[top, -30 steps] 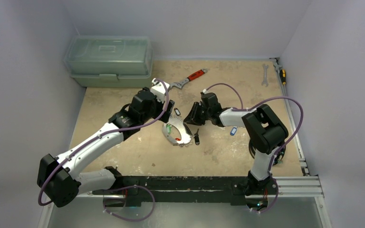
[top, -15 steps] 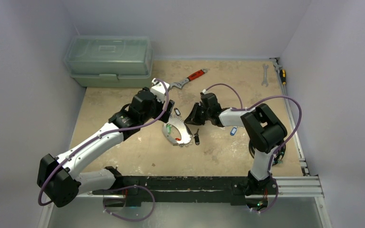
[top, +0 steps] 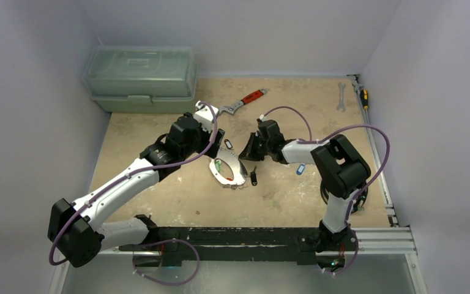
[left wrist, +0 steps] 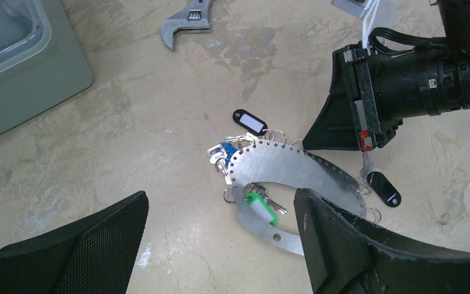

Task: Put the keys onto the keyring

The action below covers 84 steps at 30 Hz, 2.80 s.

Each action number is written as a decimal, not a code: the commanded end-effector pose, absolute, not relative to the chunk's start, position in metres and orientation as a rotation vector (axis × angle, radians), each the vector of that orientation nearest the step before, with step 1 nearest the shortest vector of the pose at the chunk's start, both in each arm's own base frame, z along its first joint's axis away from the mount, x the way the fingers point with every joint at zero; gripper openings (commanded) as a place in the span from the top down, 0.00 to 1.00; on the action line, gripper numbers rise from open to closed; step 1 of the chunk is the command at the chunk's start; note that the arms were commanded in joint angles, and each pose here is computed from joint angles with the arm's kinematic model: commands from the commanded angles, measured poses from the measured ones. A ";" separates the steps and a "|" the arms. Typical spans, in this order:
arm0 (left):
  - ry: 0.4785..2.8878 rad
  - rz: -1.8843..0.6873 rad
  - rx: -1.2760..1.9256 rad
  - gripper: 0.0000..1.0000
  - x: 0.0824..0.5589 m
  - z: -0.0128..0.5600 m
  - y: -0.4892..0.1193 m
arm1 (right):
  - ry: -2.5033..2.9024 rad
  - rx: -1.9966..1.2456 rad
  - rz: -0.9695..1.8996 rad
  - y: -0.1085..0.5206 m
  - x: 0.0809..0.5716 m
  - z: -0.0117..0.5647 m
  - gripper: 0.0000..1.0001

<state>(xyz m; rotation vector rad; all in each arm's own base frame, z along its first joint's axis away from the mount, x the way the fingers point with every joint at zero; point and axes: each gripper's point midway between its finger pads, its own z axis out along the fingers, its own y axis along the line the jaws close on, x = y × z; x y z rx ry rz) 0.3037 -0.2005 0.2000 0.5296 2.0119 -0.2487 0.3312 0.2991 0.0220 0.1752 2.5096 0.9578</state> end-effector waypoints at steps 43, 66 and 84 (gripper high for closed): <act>1.626 -0.624 0.806 0.26 0.250 0.270 -0.243 | 1.681 -0.698 0.623 0.309 0.264 0.213 1.00; 1.335 -0.637 1.064 0.47 0.214 0.267 -0.247 | 1.803 -0.515 0.634 0.276 0.250 0.213 0.79; 1.475 -0.569 0.961 0.44 0.242 0.257 -0.243 | 2.281 0.237 0.258 0.174 0.257 0.099 0.27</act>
